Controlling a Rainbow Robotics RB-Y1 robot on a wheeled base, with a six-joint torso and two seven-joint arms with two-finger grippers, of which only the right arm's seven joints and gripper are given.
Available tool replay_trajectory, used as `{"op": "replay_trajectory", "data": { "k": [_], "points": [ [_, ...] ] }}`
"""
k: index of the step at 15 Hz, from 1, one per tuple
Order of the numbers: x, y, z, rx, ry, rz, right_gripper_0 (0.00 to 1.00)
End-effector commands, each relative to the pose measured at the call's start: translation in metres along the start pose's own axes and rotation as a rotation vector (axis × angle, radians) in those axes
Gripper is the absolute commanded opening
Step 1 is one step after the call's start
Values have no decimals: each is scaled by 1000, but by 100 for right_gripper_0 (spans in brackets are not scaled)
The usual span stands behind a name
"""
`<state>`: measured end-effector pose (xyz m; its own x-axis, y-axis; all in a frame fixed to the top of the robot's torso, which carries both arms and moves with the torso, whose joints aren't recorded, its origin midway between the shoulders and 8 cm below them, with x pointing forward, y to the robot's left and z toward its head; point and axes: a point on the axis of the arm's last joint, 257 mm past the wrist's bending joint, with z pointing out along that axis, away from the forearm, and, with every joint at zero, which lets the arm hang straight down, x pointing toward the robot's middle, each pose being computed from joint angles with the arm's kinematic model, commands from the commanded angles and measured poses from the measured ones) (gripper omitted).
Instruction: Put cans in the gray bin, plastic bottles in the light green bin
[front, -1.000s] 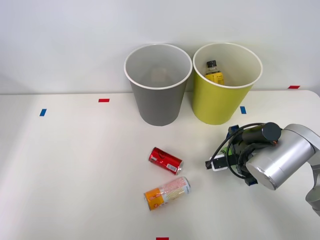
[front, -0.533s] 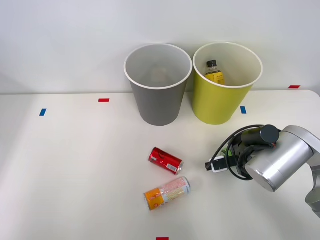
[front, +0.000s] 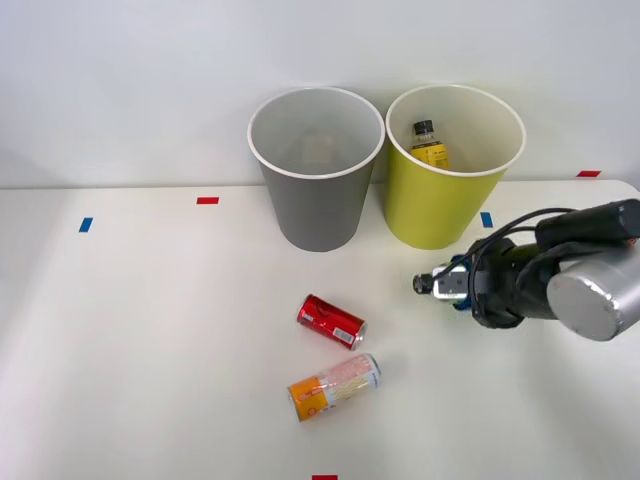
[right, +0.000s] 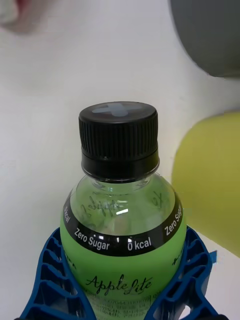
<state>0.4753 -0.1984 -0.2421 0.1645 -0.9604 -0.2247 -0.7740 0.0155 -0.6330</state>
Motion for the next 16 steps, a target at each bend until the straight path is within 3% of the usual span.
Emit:
{"op": "replay_trajectory", "data": {
  "k": [1,4,7,13,16],
  "points": [
    [-3,-30,-27,62,-86,95,0],
    [-5,-42,-61,86,-234,247,0],
    [-6,-40,-90,81,-376,391,0],
    [-35,-57,-144,107,-655,546,0],
    [-56,-77,-166,124,-814,687,0]
  ]
}}
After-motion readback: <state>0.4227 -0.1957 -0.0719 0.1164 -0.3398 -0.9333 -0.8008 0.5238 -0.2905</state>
